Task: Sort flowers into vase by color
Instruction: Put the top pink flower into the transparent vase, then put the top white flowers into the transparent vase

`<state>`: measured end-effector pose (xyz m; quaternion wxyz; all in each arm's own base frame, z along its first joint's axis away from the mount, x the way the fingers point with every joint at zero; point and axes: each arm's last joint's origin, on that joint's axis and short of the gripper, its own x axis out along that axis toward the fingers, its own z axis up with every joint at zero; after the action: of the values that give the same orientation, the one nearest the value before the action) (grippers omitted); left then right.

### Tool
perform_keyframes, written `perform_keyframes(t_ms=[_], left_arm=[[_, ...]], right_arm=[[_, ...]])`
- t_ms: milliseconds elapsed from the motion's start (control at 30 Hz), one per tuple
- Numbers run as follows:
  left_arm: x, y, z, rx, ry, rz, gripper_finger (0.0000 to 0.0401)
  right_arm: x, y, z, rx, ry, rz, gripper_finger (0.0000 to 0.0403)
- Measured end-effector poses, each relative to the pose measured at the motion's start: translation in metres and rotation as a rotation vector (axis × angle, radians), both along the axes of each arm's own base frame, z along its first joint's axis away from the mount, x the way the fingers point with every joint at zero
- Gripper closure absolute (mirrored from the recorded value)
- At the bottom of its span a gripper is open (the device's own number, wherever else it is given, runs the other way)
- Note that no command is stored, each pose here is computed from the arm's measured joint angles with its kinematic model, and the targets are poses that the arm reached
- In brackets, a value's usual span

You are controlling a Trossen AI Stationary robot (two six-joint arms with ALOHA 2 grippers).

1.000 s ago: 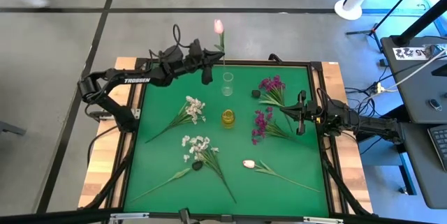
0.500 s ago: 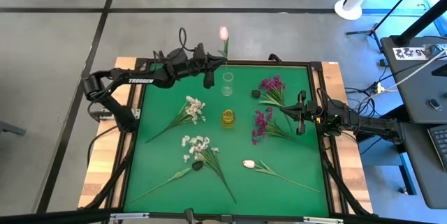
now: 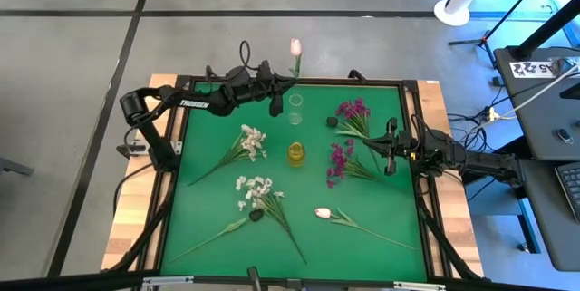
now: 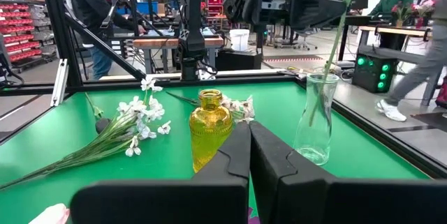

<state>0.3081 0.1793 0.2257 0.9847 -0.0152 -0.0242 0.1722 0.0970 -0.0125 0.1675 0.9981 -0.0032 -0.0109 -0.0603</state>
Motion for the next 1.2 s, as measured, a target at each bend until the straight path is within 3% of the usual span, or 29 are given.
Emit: perform_keyframes(t_ms=[500, 800, 1000, 1200], left_arm=[[0.001, -0.006, -0.016, -0.068, 0.174, -0.021, 0.0281], [-0.011, -0.014, -0.007, -0.113, 0.295, 0.045, 0.0214], [-0.025, -0.039, 0.014, -0.086, 0.411, 0.135, 0.0186], [-0.040, -0.084, 0.039, -0.054, 0.485, 0.131, 0.0181]], right_arm=[[0.000, 0.000, 0.000, 0.000, 0.000, 0.000, 0.0402], [0.000, 0.000, 0.000, 0.000, 0.000, 0.000, 0.0402], [0.000, 0.000, 0.000, 0.000, 0.000, 0.000, 0.0402], [0.000, 0.000, 0.000, 0.000, 0.000, 0.000, 0.0402]])
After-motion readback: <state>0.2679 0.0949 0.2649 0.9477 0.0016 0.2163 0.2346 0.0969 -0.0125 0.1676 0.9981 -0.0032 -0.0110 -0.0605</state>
